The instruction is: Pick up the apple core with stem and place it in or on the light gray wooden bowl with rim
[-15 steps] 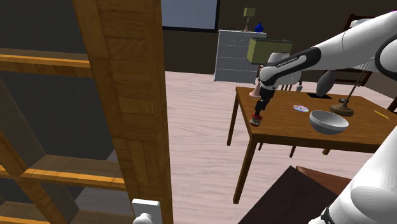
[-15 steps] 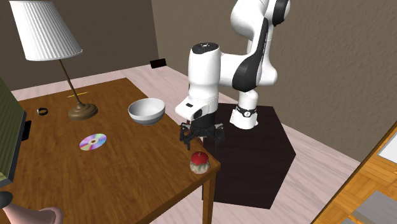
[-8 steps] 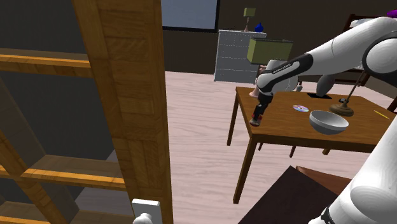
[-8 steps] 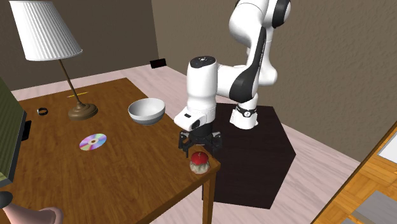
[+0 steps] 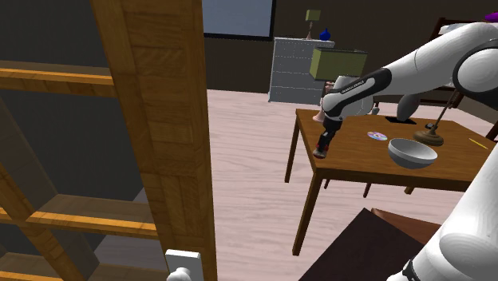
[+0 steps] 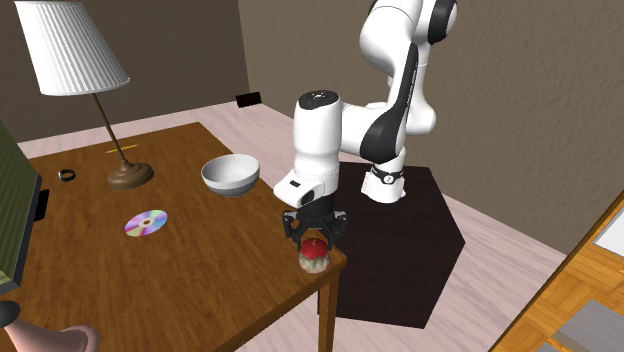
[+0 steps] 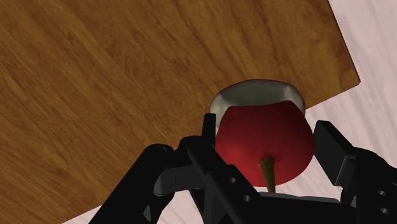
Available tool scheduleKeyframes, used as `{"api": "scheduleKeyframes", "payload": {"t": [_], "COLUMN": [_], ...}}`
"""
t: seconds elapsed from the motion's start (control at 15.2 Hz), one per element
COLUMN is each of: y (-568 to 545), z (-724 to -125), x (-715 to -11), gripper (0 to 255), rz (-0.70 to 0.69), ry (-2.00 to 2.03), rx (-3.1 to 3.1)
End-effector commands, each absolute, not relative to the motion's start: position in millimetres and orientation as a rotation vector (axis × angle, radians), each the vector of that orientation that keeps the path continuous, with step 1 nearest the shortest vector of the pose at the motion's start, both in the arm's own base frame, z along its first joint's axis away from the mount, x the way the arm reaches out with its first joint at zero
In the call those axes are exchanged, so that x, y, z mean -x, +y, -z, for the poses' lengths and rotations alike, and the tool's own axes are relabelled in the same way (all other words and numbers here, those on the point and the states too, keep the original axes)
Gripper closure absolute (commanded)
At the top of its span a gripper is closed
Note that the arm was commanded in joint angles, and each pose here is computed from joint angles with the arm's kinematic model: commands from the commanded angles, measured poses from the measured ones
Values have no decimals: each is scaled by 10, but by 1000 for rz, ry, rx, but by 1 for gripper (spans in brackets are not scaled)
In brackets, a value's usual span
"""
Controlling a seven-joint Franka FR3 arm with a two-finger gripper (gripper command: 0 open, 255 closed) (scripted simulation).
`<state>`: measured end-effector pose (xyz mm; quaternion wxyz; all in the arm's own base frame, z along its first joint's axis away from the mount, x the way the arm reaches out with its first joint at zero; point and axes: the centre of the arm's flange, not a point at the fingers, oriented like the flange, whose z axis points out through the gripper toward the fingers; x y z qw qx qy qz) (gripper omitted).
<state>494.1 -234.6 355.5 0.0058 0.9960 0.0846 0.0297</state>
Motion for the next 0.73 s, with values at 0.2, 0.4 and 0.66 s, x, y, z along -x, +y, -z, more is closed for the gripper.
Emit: {"api": "scheduleKeyframes", "payload": {"t": [0.2,0.4,0.66], "y": [-2346,-2345,-2345], "z": [-3552,-3552,-3658], "x": [-4941,-4941,-4941], "gripper": [255,255,255], "rz": [-92,-92,-92], "ry": [265,265,265], "rx": [-3118,-3118,-3118]}}
